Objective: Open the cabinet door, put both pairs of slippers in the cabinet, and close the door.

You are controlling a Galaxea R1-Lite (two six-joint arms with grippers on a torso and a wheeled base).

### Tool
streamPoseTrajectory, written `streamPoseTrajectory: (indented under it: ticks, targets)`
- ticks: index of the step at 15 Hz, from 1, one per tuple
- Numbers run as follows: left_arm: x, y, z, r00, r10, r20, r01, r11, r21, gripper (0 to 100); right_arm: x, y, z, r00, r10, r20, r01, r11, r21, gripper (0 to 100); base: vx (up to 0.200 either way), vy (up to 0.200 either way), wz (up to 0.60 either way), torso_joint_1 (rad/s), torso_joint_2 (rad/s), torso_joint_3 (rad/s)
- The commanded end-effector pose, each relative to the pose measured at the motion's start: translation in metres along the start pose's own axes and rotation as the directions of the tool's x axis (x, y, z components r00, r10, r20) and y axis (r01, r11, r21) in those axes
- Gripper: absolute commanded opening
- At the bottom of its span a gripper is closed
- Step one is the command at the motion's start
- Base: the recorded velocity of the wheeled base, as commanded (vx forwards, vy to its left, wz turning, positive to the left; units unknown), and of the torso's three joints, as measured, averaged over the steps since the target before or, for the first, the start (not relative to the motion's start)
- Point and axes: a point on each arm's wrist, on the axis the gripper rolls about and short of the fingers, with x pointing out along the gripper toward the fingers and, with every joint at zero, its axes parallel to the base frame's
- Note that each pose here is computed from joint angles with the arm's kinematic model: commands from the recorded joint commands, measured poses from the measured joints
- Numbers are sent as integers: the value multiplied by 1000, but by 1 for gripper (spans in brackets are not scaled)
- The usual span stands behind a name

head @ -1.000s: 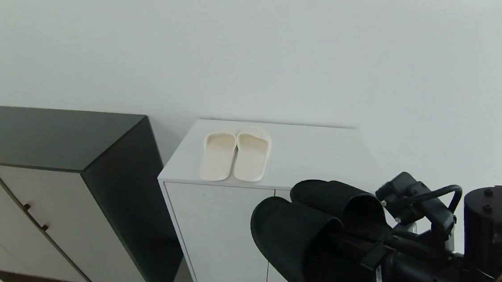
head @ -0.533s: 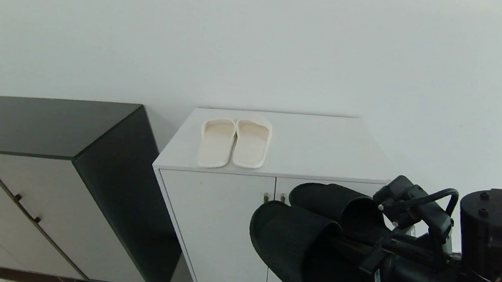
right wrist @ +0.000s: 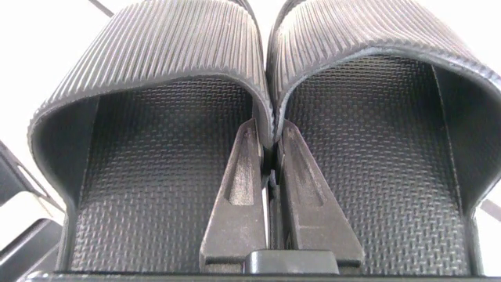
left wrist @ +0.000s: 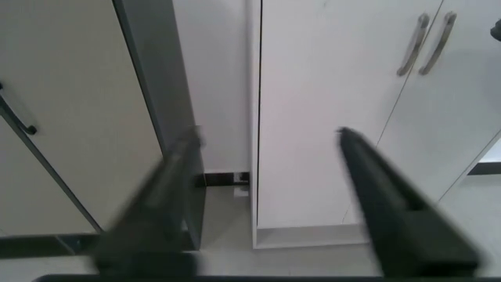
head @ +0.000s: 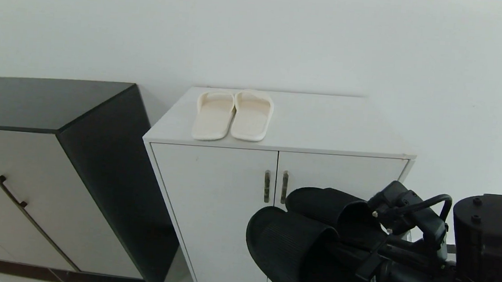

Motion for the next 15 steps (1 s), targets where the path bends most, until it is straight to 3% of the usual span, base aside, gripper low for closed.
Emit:
streamPoseTrajectory:
  ticks: [1,15]
  targets:
    - [0,0,0,1000,0,1,0,1000,0,100,1,1,-1,1000,3,-4,-3,1000,-2,0,0,0,0,-198,520,315]
    - [0,0,0,1000,-3,1,3,1000,4,100,-1,3,-10,999,12,-33,-13,1000,-21,0,0,0,0,-152,480,323]
